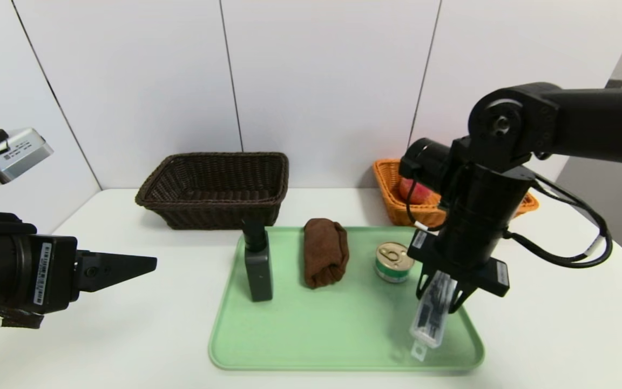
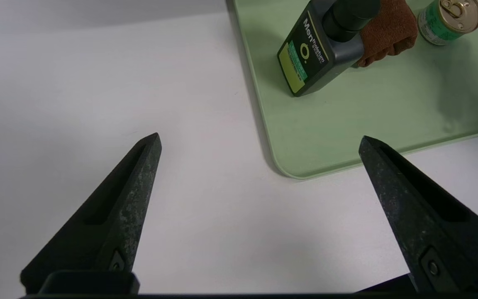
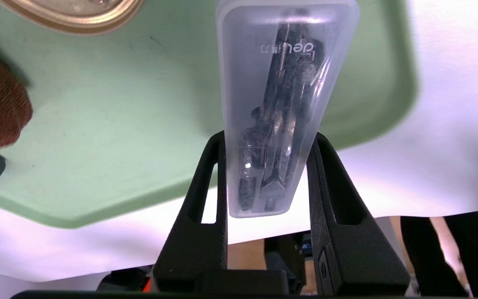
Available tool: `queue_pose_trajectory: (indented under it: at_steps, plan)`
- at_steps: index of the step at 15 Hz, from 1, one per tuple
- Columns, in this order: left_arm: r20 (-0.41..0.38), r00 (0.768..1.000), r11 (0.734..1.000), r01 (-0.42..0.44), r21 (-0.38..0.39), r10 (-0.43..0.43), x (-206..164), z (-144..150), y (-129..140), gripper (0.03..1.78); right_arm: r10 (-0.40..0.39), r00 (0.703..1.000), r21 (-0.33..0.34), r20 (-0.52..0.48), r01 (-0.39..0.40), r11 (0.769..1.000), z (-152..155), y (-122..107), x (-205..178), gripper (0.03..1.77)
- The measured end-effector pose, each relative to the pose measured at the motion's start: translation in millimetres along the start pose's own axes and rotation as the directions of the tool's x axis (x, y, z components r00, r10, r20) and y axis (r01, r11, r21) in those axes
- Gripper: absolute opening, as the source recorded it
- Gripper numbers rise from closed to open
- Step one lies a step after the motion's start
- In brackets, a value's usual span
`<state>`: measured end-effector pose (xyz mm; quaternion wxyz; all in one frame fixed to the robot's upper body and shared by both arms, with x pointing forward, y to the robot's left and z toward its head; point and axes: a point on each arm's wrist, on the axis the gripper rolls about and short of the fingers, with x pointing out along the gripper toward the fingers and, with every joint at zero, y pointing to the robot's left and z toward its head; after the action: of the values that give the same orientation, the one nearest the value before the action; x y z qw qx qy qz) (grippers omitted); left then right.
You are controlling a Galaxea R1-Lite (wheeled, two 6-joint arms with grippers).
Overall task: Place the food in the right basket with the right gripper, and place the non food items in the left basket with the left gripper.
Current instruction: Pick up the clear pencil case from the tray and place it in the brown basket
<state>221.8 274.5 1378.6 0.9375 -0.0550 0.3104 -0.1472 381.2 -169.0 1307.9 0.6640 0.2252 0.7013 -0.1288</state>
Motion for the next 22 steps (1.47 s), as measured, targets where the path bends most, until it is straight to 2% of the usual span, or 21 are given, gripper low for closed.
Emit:
queue_pose_trajectory:
  at_steps: [2,3,4,6,8,10,13,16,18,20,21,22]
  plan:
    - [-0.002,1.0,1.0,-0.001,0.0,0.001,0.8,0.1,-0.1,1.69,0.025,0.994,-0.054,0.11,-0.019,0.998,-16.2,-7.6,-24.7,0.54]
    - [-0.003,1.0,1.0,0.0,0.0,0.0,1.0,0.1,-0.1,1.69,0.045,0.982,-0.109,0.186,-0.025,0.994,-26.0,-8.3,-38.1,0.54]
    - [-0.006,1.0,1.0,0.001,0.0,-0.001,1.2,0.0,-0.1,1.69,0.084,0.962,-0.17,0.259,-0.041,0.985,-35.0,-7.5,-52.1,0.54]
    - [-0.012,1.0,1.0,0.0,0.001,0.0,2.1,-1.3,0.1,1.69,0.212,0.896,-0.288,0.391,-0.1,0.952,-45.8,0.4,-73.9,0.54]
    - [-0.016,1.0,1.0,-0.002,0.002,0.002,2.2,-1.9,0.2,1.69,0.36,0.782,-0.417,0.508,-0.142,0.898,-50.6,14.8,-90.0,0.54]
    - [-0.016,1.0,1.0,0.0,-0.001,0.0,2.8,-2.2,0.2,1.69,0.497,0.656,-0.541,0.568,-0.157,0.826,-55.9,32.0,-102.5,0.54]
    - [-0.032,0.999,1.0,-0.008,-0.001,0.008,6.8,-4.8,0.8,1.69,0.67,0.459,-0.684,0.583,-0.169,0.71,-59.8,63.5,-112.8,0.54]
    - [-0.046,0.999,1.0,-0.013,0.002,0.013,10.4,-6.0,1.0,1.69,0.777,0.278,-0.769,0.565,-0.162,0.618,-52.6,98.4,-108.0,0.54]
    - [-0.063,0.998,1.0,-0.021,0.005,0.021,14.9,-7.1,1.2,1.69,0.828,0.208,-0.812,0.52,-0.181,0.555,-46.4,119.1,-96.0,0.54]
    - [-0.066,0.998,1.0,-0.021,0.006,0.022,20.9,-4.8,0.3,1.69,0.866,0.167,-0.843,0.472,-0.201,0.499,-40.7,136.2,-80.9,0.54]
    - [-0.055,0.998,1.0,-0.019,0.005,0.019,24.6,-2.3,-0.5,1.69,0.878,0.15,-0.853,0.455,-0.207,0.478,-37.3,144.7,-71.5,0.54]
    - [-0.045,0.999,1.0,-0.018,0.004,0.018,28.9,0.0,-1.3,1.69,0.883,0.137,-0.858,0.449,-0.209,0.468,-33.7,152.4,-61.5,0.54]
